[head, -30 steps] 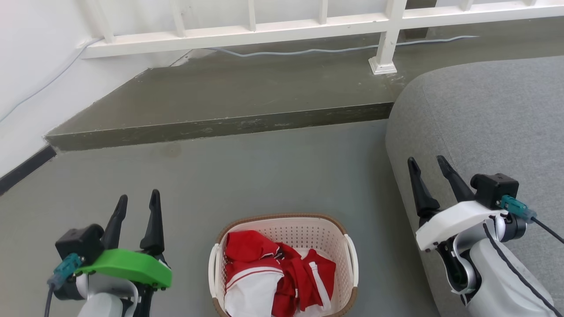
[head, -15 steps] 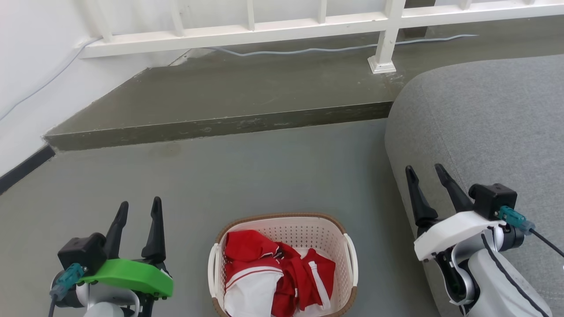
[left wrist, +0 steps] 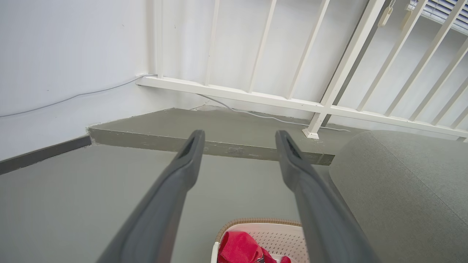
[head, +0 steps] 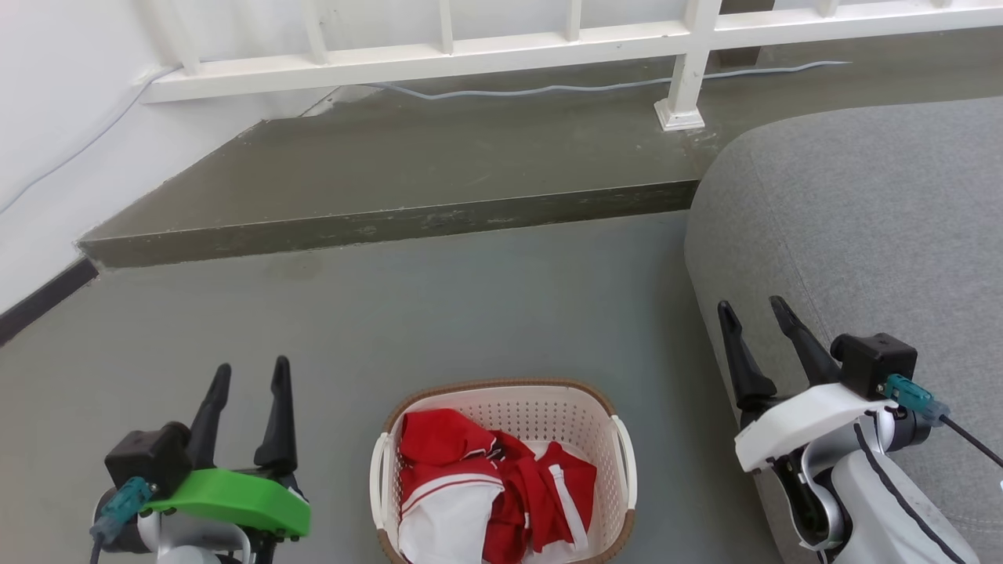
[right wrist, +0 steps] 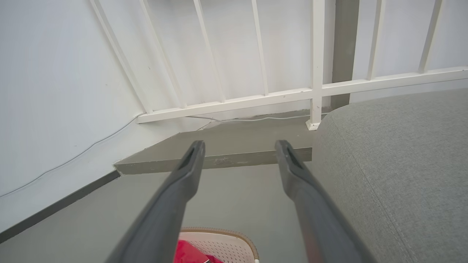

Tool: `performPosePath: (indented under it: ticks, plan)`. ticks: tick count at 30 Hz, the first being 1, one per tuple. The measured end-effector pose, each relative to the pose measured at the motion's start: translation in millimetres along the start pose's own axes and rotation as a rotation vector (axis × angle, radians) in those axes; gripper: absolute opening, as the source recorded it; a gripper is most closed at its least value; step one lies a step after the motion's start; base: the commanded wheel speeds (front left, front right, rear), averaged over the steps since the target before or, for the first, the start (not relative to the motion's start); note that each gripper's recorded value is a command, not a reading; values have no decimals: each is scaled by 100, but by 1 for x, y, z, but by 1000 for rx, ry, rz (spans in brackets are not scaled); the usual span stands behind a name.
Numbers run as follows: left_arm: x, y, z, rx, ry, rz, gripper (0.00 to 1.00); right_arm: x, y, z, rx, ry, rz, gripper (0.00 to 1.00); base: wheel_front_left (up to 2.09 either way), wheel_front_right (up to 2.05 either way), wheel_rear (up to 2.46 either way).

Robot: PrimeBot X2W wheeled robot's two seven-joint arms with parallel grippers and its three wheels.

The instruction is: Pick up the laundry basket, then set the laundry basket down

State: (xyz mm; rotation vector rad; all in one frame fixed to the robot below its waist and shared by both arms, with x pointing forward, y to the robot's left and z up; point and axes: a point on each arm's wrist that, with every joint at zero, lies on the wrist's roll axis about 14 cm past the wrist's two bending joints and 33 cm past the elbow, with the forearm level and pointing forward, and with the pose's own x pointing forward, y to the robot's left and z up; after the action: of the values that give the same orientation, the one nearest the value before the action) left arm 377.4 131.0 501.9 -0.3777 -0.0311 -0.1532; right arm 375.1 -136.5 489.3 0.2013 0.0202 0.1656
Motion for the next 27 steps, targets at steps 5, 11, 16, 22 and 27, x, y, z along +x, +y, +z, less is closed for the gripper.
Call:
performPosePath:
  ticks: [5,11,16,22,27]
  plan:
    - [-5,-2,-16,-22,47,4,0,-8,1,-18,18,50,-13,0,0,0,0]
    - [-10,3,-23,-56,71,30,0,-14,-4,-28,60,81,-43,0,0,0,0]
    - [-11,11,-25,-117,84,64,0,-13,-9,-28,129,90,-69,0,0,0,0]
    - [-12,17,-26,-196,93,92,0,-12,-15,-29,233,98,-102,0,0,0,0]
    - [-12,21,-27,-248,101,114,0,-11,-19,-28,297,101,-124,0,0,0,0]
